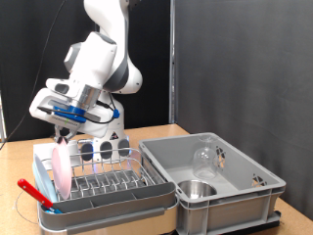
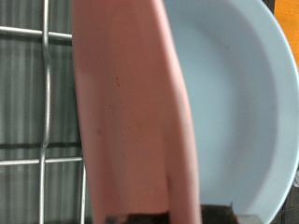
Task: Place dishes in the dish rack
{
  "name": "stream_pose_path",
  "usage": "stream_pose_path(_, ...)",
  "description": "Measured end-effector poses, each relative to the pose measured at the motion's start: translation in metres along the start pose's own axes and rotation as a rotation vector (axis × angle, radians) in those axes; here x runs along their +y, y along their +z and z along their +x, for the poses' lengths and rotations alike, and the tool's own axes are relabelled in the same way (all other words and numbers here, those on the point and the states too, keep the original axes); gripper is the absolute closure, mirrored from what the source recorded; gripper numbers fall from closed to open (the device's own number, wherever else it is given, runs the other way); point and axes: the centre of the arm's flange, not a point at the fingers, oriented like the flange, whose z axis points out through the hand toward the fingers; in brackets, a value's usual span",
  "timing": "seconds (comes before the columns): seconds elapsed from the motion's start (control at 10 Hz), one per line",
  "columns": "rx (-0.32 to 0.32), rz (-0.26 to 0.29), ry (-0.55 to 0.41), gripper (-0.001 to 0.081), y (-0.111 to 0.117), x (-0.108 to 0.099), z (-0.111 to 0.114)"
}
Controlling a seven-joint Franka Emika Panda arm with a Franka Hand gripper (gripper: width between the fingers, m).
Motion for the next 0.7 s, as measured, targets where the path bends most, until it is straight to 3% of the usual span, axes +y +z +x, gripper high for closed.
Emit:
stream_pose_path(0.5, -0.028, -0.002, 0.005, 0.0764, 0.013, 0.002, -0.003)
stream_pose_path(0.6, -0.031, -0.005, 0.008, 0.0575, 0.015, 0.004, -0.005)
stream_pose_path(0.7, -0.029, -0.009, 0.011, 0.0575, 0.017, 0.006, -0.006)
